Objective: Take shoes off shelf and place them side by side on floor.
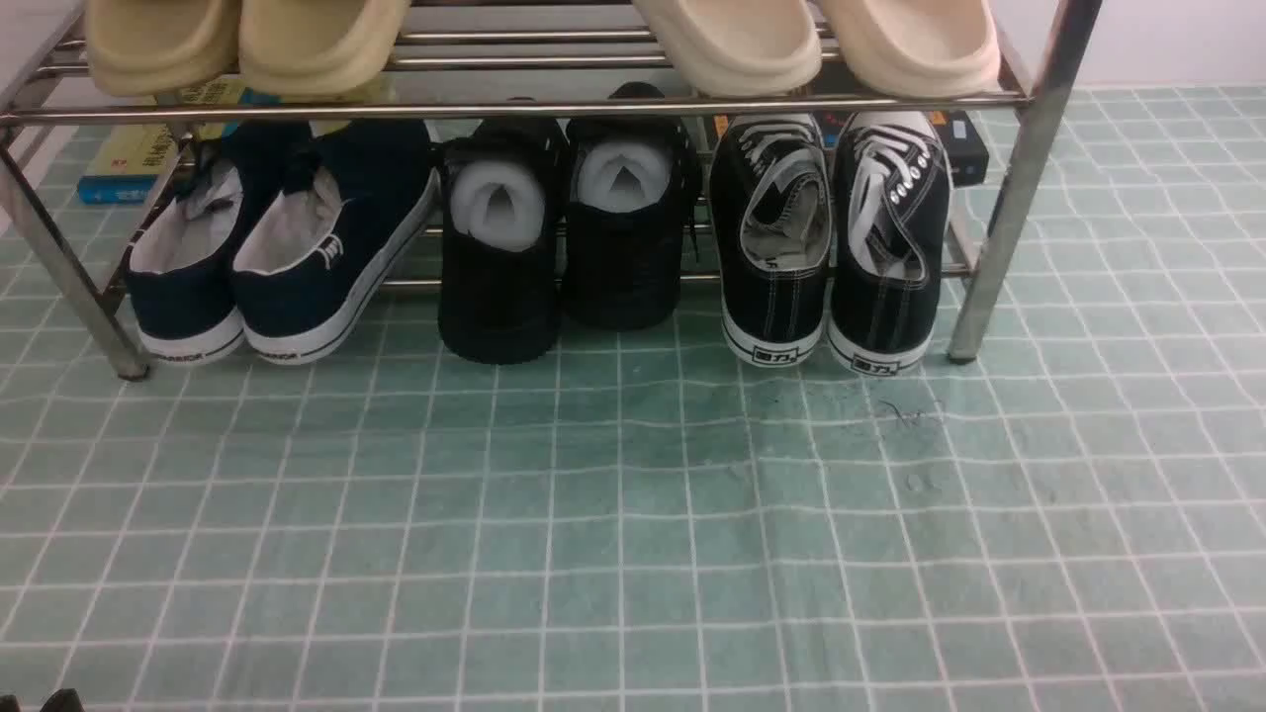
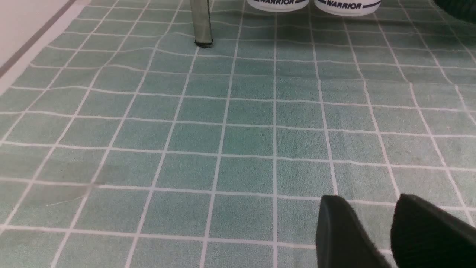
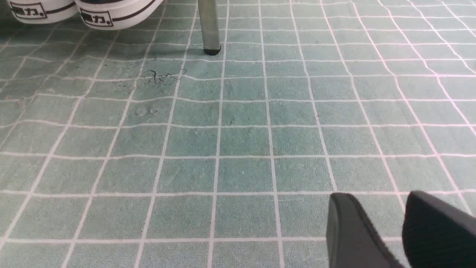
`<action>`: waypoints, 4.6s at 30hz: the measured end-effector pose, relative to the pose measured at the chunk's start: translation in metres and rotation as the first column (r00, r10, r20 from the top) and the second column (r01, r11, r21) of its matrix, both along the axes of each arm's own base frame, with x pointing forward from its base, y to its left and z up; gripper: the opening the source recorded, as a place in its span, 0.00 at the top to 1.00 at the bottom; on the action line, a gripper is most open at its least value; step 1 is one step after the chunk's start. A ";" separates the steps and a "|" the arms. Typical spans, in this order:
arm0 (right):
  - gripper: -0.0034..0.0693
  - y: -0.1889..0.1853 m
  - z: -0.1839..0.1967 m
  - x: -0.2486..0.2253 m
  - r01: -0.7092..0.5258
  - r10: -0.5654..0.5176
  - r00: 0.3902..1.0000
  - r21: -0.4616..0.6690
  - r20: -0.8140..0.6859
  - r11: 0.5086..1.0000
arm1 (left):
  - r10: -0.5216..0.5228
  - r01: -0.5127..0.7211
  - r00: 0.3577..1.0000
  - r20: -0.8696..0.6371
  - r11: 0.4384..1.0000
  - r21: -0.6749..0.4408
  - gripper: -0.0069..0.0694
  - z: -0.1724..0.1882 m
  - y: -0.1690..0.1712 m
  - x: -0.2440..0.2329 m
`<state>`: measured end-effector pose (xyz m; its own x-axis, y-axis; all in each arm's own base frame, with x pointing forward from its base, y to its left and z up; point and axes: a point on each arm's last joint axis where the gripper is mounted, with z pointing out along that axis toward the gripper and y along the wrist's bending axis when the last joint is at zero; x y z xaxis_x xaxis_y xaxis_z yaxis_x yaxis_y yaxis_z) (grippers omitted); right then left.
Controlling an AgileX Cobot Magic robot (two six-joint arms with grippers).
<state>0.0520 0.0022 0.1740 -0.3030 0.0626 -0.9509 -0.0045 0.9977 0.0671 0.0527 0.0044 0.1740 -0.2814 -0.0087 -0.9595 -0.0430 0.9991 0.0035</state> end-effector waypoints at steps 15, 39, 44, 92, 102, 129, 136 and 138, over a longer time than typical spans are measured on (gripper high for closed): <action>0.62 0.000 0.000 0.000 0.000 0.000 1.000 0.000 0.000 1.000 | 0.000 0.000 1.000 0.000 1.000 0.000 0.59 0.000 0.000 0.000; 0.62 0.016 0.006 0.001 0.070 -0.052 0.998 0.781 -0.048 0.621 | 0.000 0.000 1.000 0.000 1.000 0.000 0.59 0.000 0.000 0.000; 0.62 0.016 0.010 0.002 0.059 -0.070 0.997 0.845 -0.026 0.531 | 0.000 0.000 1.000 0.000 1.000 0.000 0.59 0.000 0.000 0.000; 0.67 0.245 0.172 0.304 -0.385 0.290 0.650 0.024 -0.703 0.923 | 0.000 0.000 1.000 0.000 1.000 0.000 0.59 0.000 0.000 0.000; 0.43 0.259 0.125 0.341 -0.365 0.233 0.706 -0.061 -0.669 0.929 | 0.000 0.000 1.000 0.000 1.000 0.000 0.59 0.000 0.000 0.000; 0.95 0.252 0.145 0.317 -0.360 0.207 0.640 -0.052 -0.740 0.931 | 0.000 0.000 1.000 0.000 1.000 0.000 0.59 0.000 0.000 0.000; 0.95 0.252 0.179 0.293 -0.416 0.335 0.618 0.065 -0.711 0.907 | 0.000 0.000 1.000 0.000 1.000 0.000 0.59 0.000 0.000 0.000; 0.95 0.255 0.188 0.278 -0.446 0.385 0.593 0.109 -0.707 0.888 | 0.000 0.000 1.000 0.000 1.000 0.000 0.59 0.000 0.000 0.000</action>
<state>0.3299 0.2569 0.3625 -0.8449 -0.2994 -0.4433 -0.4028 0.9014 0.1590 0.0527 0.0044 0.1740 -0.2814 -0.0087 -0.9595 -0.0430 0.9991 0.0035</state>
